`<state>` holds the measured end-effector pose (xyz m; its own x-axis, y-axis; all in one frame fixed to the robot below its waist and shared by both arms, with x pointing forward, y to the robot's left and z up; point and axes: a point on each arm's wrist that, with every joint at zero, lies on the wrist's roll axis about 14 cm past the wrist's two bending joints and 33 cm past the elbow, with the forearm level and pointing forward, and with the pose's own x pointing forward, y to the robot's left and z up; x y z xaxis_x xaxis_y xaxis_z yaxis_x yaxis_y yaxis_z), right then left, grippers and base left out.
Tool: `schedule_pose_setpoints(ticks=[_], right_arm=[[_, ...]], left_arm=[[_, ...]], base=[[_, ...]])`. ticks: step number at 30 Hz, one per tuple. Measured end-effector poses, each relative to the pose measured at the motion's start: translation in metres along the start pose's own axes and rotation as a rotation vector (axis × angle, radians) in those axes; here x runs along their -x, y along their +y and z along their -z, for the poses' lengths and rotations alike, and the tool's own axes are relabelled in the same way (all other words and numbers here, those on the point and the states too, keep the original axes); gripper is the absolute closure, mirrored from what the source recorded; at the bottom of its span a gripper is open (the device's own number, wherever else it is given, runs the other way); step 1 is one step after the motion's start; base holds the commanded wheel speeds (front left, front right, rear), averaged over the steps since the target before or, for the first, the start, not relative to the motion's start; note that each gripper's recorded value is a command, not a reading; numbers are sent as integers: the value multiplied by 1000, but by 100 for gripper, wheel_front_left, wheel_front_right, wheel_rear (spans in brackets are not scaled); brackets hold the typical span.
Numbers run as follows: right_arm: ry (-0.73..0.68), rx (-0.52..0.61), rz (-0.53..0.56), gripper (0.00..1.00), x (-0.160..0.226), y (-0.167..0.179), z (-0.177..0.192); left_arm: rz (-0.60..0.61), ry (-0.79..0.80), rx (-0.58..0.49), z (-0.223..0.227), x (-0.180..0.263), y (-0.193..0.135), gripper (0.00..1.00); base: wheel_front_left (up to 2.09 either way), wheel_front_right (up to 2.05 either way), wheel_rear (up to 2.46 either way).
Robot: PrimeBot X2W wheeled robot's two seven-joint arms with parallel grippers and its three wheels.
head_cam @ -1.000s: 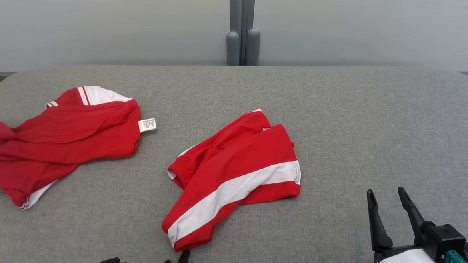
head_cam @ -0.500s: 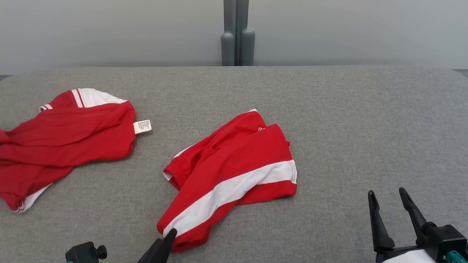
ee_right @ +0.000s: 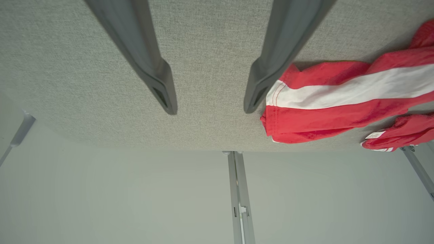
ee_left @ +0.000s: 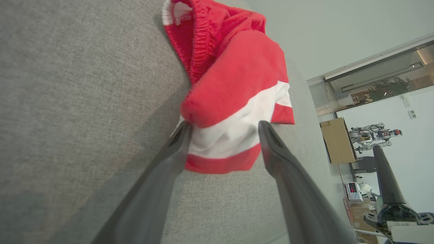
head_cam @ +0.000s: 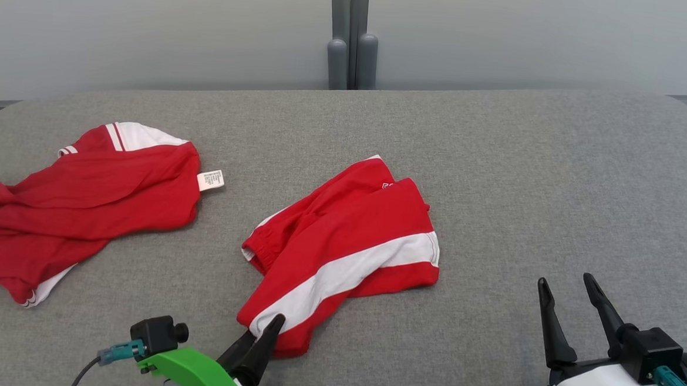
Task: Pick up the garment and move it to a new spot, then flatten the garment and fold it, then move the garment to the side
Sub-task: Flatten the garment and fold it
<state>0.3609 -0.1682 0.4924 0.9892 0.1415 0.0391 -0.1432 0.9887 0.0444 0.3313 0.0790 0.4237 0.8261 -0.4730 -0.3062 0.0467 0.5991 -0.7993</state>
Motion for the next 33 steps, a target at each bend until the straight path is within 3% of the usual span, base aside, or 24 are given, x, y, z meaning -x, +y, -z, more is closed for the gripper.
schedule_pose_setpoints(ticks=[1, 2, 3, 6, 10, 18, 21, 25, 28, 29, 30, 33], right_arm=[[0, 0, -1, 0, 0, 0, 0], [0, 0, -1, 0, 0, 0, 0], [-1, 0, -1, 0, 0, 0, 0], [-6, 1, 3, 0, -1, -1, -2], [-5, 2, 11, 0, 0, -4, -2], [-5, -9, 3, 0, -1, 1, -1], [-4, -14, -4, 0, -1, 5, 0], [1, -19, -5, 0, -2, 6, 1], [10, -22, -5, 0, -2, 7, 5], [11, -22, -4, 0, -2, 7, 5], [12, -21, -3, 0, -2, 6, 5], [14, -20, 0, 0, -2, 5, 6]], left_arm=[[6, 5, -6, 1, -2, -2, 52], [6, 5, -6, 1, -2, -2, 86], [10, 7, -9, 2, -4, -4, 100], [16, -7, -57, -2, -8, -5, 100], [-17, -56, -292, -30, -5, 6, 100], [-81, -166, -674, -85, 6, -8, 100], [-87, -163, -784, -83, 9, -18, 100], [-82, -61, -840, -46, 7, -17, 100], [-70, 37, -852, -7, 5, -11, 48], [-58, 66, -859, 5, 4, -11, 7], [-46, 87, -857, 15, 4, -11, 0], [7, 128, -849, 39, 1, -18, 0]], base=[[0, 0, 0], [0, 0, 0], [0, 0, 0], [0, 0, 0], [0, 0, 0], [0, 0, 0], [0, 0, 0], [0, 0, 0], [0, 0, 0], [0, 0, 0], [0, 0, 0], [0, 0, 0]])
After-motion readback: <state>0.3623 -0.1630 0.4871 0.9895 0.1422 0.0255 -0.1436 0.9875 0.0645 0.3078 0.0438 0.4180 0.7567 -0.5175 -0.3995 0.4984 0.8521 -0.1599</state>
